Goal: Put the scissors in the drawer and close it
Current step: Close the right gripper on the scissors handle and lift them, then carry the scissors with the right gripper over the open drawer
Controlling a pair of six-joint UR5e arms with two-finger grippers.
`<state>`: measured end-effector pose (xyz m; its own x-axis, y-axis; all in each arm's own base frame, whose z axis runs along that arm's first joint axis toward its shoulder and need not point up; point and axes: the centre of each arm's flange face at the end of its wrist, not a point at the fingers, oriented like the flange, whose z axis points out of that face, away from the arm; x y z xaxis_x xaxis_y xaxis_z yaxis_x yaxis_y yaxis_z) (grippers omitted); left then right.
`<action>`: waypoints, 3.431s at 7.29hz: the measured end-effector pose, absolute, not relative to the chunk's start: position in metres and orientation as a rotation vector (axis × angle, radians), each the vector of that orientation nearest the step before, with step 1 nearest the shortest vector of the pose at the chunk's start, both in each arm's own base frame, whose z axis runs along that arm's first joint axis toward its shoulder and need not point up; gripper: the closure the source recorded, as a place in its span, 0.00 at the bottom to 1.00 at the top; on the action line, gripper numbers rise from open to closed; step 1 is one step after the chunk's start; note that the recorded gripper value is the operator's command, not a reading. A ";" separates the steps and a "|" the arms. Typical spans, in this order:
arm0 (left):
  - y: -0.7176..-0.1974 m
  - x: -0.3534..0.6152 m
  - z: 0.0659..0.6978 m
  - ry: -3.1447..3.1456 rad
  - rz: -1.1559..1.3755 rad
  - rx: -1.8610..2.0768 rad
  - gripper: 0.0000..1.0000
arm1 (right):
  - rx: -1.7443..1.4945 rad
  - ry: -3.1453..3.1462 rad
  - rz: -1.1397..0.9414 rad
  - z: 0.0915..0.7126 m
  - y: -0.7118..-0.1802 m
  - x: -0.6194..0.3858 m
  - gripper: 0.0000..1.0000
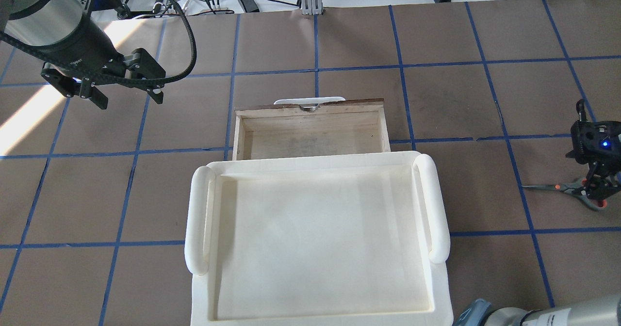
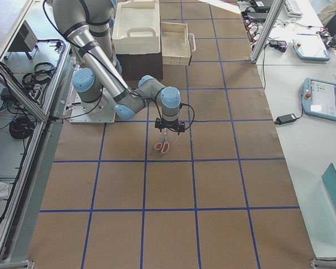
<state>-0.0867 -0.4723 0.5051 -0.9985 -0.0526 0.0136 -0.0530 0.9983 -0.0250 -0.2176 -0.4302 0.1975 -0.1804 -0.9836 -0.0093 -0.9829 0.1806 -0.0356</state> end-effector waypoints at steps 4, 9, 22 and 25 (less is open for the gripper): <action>-0.472 -0.086 0.505 -3.128 0.039 0.083 0.00 | -1.996 2.403 0.006 0.173 -0.428 -0.219 0.34; -0.472 -0.086 0.505 -3.128 0.041 0.087 0.00 | -1.980 2.426 0.117 0.173 -0.423 -0.224 1.00; -0.472 -0.085 0.506 -3.129 0.041 0.087 0.00 | -2.214 2.425 -0.133 0.432 -0.565 0.065 1.00; -0.472 -0.085 0.506 -3.129 0.041 0.087 0.00 | -2.251 2.372 -0.158 0.417 -0.537 0.232 1.00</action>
<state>-0.0852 -0.4719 0.5057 -0.9984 -0.0557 0.0122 -0.0560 0.9981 -0.0257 0.2324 -0.5367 0.4174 -0.0499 -0.9856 0.1618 -0.9983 0.0540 0.0210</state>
